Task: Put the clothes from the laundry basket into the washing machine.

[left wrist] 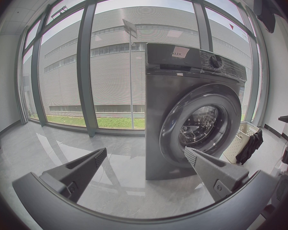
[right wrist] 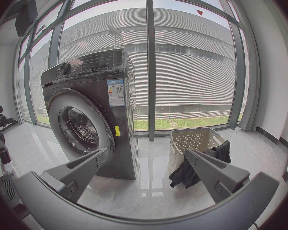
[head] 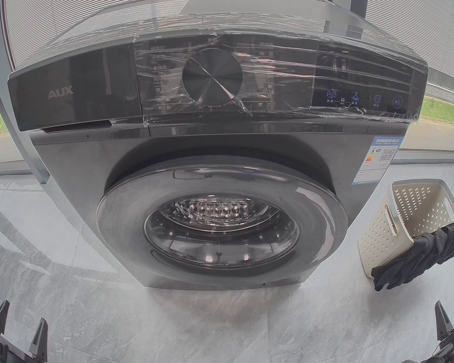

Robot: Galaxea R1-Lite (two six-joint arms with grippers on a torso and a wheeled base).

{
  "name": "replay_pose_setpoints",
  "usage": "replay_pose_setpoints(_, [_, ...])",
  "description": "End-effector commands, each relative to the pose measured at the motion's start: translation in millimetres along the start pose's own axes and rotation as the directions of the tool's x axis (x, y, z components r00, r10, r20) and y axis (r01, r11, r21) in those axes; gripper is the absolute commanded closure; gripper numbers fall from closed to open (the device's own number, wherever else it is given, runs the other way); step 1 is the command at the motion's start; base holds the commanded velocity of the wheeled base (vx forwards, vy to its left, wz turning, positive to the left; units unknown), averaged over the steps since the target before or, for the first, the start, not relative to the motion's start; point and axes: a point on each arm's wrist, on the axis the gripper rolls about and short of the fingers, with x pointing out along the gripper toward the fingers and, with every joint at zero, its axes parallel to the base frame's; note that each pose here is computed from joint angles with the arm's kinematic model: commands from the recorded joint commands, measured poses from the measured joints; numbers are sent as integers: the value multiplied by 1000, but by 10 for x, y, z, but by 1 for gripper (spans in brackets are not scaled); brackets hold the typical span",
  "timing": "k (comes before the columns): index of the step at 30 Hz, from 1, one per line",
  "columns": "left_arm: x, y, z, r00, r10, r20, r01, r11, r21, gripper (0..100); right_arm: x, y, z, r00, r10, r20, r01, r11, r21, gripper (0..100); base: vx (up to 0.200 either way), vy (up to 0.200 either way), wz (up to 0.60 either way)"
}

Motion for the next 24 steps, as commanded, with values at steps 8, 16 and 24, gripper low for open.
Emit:
replay_pose_setpoints(8, [1,1,-47,1000,0,0,0,1000,1,0,0,0,-52,1000,0,-1,0,1000,0,0,0,0,0])
replay_pose_setpoints(16, [1,1,-48,1000,0,-2,0,1000,1,0,0,0,-52,1000,0,-1,0,1000,0,0,0,0,0])
replay_pose_setpoints(24, [1,1,-48,1000,0,-2,0,1000,-2,0,0,0,-52,1000,2,-1,-2,1000,0,0,0,50,0])
